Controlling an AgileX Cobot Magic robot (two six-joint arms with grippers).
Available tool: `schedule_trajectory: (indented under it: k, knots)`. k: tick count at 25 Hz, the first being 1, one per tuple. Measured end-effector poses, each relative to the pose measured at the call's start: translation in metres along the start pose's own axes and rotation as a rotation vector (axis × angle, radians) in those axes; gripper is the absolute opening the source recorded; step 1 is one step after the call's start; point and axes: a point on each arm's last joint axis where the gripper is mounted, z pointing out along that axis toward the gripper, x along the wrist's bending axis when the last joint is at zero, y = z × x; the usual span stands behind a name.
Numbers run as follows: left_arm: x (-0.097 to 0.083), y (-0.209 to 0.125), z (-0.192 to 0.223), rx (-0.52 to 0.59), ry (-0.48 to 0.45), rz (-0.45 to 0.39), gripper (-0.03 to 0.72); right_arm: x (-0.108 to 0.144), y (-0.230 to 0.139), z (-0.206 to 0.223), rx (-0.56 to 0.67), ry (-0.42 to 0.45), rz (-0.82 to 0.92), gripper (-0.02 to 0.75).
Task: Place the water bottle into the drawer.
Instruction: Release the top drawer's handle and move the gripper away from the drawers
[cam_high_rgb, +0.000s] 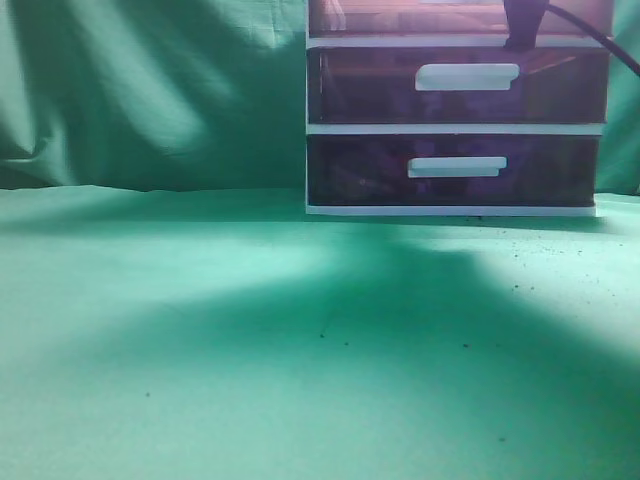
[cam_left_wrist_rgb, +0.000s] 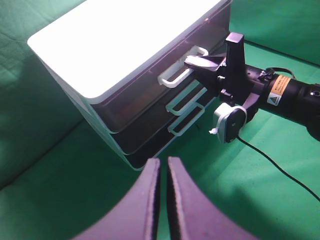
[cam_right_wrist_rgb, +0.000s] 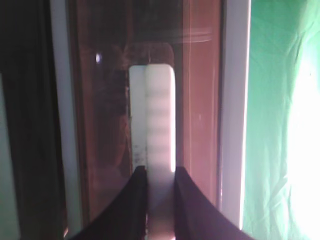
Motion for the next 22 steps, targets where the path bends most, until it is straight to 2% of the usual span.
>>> schedule_trajectory:
  k: [3, 9, 14, 15, 22]
  knots:
    - [0.0, 0.0, 0.0, 0.0, 0.0, 0.0, 0.0, 0.0, 0.0, 0.0, 0.001, -0.013, 0.007, 0.105]
    - [0.0, 0.0, 0.0, 0.0, 0.0, 0.0, 0.0, -0.006, 0.001, 0.0, 0.004, -0.079, 0.011, 0.336]
    - [0.0, 0.0, 0.0, 0.001, 0.0, 0.0, 0.0, -0.007, 0.013, -0.001, -0.014, -0.097, 0.031, 0.336]
    - [0.0, 0.0, 0.0, 0.004, -0.001, 0.0, 0.0, -0.007, 0.016, -0.001, -0.018, -0.095, 0.036, 0.377]
    - [0.0, -0.001, 0.0, 0.015, -0.004, 0.0, 0.0, -0.009, 0.021, -0.004, 0.001, -0.098, 0.086, 0.361]
